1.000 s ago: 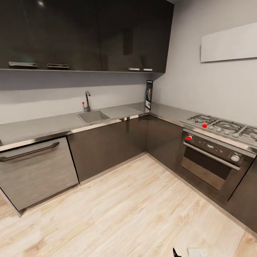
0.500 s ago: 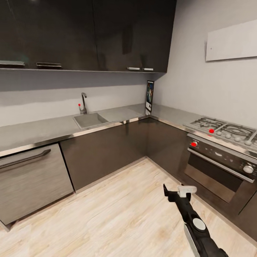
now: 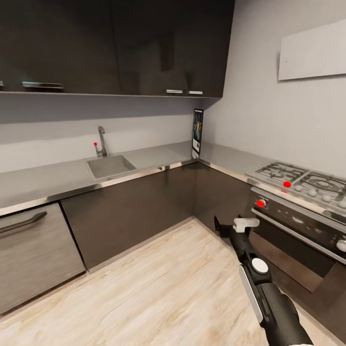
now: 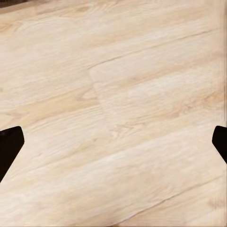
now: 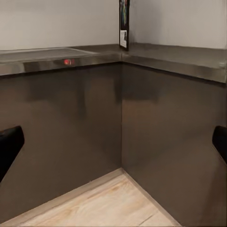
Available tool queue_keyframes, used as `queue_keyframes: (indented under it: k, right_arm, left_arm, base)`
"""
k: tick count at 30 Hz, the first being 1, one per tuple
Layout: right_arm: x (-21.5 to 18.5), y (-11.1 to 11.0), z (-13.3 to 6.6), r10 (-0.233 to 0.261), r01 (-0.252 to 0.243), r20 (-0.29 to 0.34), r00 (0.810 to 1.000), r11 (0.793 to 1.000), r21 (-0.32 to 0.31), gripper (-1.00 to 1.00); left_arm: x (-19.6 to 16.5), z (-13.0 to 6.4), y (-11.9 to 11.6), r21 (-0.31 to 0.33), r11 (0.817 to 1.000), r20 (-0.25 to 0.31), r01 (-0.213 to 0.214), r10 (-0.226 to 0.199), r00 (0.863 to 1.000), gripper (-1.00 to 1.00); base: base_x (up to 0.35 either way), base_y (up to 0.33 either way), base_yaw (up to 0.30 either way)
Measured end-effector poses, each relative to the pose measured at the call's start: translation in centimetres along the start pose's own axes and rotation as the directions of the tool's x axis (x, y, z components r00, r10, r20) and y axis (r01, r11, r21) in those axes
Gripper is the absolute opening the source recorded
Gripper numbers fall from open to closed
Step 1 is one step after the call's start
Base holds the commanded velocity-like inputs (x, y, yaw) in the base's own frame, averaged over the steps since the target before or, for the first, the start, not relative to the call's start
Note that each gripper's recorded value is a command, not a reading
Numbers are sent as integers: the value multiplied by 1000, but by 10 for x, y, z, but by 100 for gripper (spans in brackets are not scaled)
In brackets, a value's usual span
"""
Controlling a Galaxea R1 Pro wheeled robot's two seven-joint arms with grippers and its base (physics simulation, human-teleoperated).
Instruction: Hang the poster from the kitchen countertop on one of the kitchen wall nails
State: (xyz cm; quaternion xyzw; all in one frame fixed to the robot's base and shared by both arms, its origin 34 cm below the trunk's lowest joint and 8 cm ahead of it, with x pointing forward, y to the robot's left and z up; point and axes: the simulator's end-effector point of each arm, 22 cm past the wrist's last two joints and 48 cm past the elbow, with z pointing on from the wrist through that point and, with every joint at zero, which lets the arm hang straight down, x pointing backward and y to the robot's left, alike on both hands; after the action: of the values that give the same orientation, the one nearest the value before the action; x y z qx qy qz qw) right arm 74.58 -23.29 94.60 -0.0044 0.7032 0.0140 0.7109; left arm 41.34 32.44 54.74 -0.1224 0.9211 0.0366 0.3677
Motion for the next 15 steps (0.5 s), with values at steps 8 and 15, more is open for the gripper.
queue_keyframes:
  k: [8, 15]
  right_arm:
    - [-8, 3, 1, 0, 0, 18, 1000, 1000, -4, 100]
    - [-24, 47, 0, 11, -8, 47, 999, 997, -77, 100]
  left_arm:
    - [1, 0, 2, -3, 1000, -2, 3, -3, 1000, 100]
    - [1, 0, 3, -4, 1000, -2, 4, -4, 1000, 100]
  base:
    - [298, -179, 0]
    - [326, -41, 0]
